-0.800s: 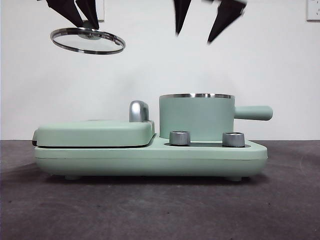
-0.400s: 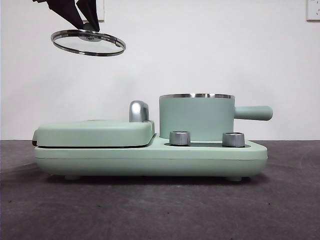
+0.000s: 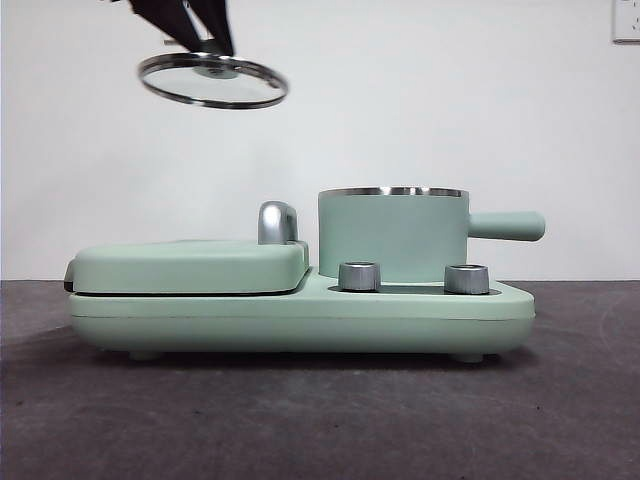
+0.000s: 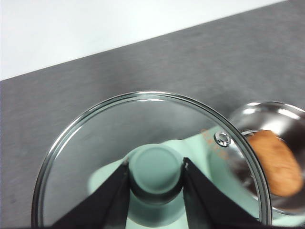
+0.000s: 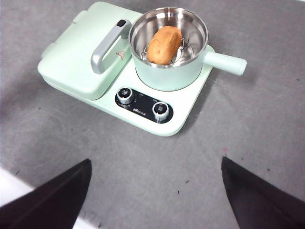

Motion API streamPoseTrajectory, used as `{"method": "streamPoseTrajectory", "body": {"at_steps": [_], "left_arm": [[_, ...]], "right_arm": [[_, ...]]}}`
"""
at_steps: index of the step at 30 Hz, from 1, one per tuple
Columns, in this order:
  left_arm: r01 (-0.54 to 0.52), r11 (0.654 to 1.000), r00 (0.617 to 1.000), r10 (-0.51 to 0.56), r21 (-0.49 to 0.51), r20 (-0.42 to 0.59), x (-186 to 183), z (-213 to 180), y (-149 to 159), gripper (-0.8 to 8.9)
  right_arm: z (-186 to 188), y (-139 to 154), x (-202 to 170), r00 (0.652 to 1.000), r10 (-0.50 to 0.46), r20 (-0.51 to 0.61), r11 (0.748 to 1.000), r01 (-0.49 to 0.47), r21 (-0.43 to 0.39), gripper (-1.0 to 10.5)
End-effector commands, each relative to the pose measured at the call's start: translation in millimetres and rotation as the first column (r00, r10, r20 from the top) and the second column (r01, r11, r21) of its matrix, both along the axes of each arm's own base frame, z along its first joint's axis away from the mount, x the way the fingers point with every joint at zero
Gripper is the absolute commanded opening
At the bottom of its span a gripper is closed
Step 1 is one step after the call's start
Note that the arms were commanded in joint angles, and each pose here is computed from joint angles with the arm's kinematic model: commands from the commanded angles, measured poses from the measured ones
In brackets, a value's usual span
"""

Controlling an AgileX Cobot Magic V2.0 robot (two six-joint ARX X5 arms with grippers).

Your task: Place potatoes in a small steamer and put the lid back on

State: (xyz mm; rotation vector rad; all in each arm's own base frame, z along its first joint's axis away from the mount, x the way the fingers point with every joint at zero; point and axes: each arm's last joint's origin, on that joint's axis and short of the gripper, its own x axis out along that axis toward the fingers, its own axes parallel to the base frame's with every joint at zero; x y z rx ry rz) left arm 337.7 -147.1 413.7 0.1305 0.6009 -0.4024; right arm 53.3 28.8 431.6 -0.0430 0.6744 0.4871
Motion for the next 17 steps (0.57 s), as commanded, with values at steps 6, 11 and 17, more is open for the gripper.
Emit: {"method": "streamPoseTrajectory", "body": {"at_steps": [6,11,17], "left_arm": [[0.134,0.991,0.991,-0.133,-0.024,0.034,-14,1,-49,0.16],[0.197,0.980,0.980,-0.196,-0.022,0.030,-16,-11,-78,0.16],[0.248,0.969,0.969,-0.248,-0.016,0.016,-8,-35,-109,0.16]], "right_arm": [[-28,-24,-48,1.000,-0.029,-0.009,0.999,0.030,0.044,4.3],[-39,-26,-53,0.999,-0.038,-0.021,0.998,0.039,0.052,4.3],[-46,-24,-48,0.998,-0.039,-0.049,0.999,0.041,0.035,4.3]]}}
